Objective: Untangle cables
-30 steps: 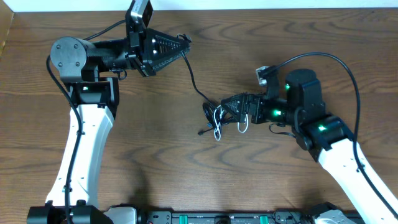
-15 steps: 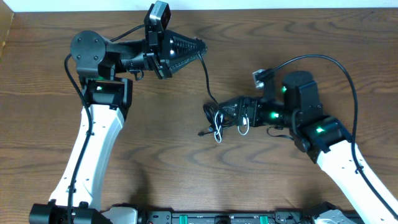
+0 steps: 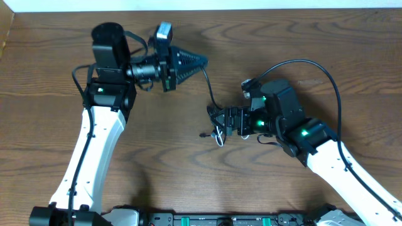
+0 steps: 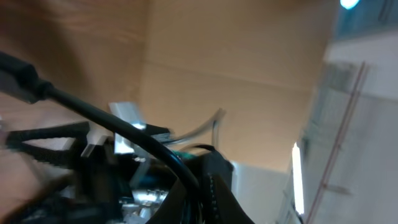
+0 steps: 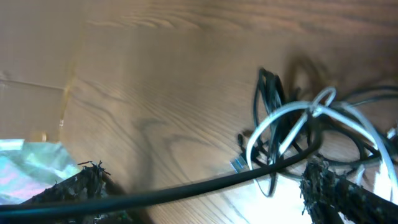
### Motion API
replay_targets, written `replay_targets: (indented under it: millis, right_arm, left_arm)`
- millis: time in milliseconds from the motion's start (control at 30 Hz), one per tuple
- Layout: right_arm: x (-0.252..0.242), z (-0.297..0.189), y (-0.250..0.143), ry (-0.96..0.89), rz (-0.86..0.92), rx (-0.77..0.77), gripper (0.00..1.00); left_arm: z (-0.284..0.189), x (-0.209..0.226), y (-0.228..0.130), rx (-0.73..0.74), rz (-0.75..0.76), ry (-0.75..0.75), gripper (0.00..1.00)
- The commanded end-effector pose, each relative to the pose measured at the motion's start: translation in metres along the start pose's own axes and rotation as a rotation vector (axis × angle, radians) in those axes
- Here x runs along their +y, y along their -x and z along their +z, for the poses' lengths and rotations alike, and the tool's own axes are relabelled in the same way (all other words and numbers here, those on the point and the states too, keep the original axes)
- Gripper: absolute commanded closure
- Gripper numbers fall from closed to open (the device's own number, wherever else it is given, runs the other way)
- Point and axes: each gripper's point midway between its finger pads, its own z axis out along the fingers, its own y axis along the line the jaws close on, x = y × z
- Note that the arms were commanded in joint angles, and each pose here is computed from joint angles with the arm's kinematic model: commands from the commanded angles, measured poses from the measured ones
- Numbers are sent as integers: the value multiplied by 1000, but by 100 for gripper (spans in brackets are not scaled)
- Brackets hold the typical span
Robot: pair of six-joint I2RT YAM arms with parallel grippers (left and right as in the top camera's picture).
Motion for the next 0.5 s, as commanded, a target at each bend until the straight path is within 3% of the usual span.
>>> replay_targets:
  millis: [0, 467]
  right_arm:
    - [-10, 7, -3, -46, 0, 23, 1]
    - [-33, 31, -25, -103, 53, 134, 1]
  left_arm:
    - [-1, 9, 12, -86, 244, 57, 93]
    - [-4, 29, 19, -137, 239, 136, 93]
